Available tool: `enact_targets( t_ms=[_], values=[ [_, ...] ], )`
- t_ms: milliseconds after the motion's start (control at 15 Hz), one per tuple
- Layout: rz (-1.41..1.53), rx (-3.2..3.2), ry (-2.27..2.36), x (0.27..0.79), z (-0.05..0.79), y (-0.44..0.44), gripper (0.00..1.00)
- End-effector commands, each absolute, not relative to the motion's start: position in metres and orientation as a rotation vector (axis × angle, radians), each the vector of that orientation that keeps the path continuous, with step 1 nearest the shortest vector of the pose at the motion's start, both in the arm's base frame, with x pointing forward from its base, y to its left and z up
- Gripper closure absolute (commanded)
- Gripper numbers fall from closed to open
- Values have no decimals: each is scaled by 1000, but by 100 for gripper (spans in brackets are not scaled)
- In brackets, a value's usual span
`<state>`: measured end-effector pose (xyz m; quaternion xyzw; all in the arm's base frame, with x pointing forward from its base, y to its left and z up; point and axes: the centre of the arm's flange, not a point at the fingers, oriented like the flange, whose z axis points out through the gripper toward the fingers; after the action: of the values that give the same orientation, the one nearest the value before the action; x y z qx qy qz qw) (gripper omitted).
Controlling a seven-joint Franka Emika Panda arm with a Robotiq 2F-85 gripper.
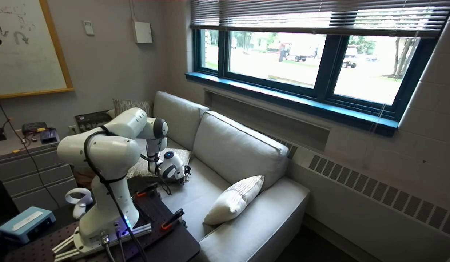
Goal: Move the small pillow to the right armrest, move the pillow in the middle of the sofa to the right
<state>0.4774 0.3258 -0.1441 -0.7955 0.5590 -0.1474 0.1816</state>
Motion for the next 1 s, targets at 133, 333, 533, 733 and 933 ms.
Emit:
enact_targets(
  t_ms=[133, 333, 533, 733, 933],
  values=[
    [-358, -2139, 1562, 486, -162, 316, 0],
    [-320, -2130, 1548, 490, -160, 321, 0],
    [-291, -2151, 1543, 490, -165, 321, 27],
    [-256, -2151, 1545, 486, -168, 320, 44],
    [-230, -2157, 1546, 482, -170, 318, 68]
  ],
)
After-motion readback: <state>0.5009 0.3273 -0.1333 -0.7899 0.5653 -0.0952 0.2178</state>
